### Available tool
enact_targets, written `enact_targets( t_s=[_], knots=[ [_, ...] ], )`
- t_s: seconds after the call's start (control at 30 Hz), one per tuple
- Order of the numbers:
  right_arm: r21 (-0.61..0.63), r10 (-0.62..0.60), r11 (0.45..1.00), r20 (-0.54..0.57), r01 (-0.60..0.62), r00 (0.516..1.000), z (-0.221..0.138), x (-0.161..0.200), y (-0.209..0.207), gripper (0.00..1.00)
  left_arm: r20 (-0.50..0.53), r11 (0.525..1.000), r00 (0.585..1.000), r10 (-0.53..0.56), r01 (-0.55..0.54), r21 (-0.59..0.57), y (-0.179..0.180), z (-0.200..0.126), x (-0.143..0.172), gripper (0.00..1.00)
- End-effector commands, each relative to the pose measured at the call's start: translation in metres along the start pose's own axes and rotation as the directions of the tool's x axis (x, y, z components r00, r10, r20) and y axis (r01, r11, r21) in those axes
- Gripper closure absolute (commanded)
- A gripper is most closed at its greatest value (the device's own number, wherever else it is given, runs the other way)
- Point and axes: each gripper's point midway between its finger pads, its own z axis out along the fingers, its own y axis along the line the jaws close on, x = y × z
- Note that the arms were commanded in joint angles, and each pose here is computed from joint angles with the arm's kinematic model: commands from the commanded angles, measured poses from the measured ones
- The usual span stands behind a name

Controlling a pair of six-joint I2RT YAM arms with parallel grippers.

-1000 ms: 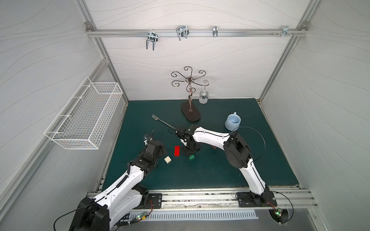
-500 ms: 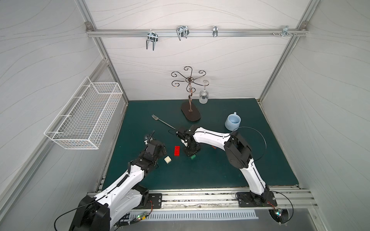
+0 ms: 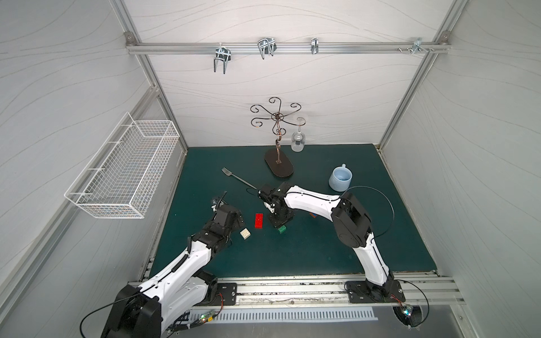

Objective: Assemble a spoon with lego
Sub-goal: Pick up the lego brick from the center of the board.

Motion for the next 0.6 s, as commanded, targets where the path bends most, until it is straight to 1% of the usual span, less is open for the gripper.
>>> enact_targets(
  t_s=[0.0, 0.13, 0.33, 0.47, 0.57],
  knots=[
    [0.008, -0.015, 1.000, 0.016, 0.014, 1.000, -0.010, 0.002, 0.002, 0.56, 0.064, 0.999, 0.997, -0.038, 0.036, 0.040, -0.014, -0.006, -0.027, 0.00],
    [0.012, -0.016, 1.000, 0.021, 0.016, 1.000, -0.009, 0.000, 0.001, 0.57, 0.064, 0.999, 0.997, -0.037, 0.034, 0.040, -0.014, -0.006, -0.027, 0.00],
    [0.020, -0.025, 1.000, 0.035, 0.024, 0.999, -0.015, -0.001, 0.000, 0.67, 0.055, 0.998, 0.998, -0.020, 0.017, 0.055, -0.019, -0.006, -0.028, 0.00],
    [0.015, -0.034, 0.999, 0.081, 0.033, 0.996, -0.038, -0.004, -0.001, 0.68, 0.037, 0.996, 0.999, 0.000, -0.004, 0.092, -0.027, -0.006, -0.027, 0.00],
    [-0.002, -0.031, 0.999, 0.125, 0.032, 0.992, -0.069, -0.002, -0.005, 0.68, 0.025, 0.991, 1.000, 0.011, -0.014, 0.130, -0.036, -0.007, -0.029, 0.00]
  ],
)
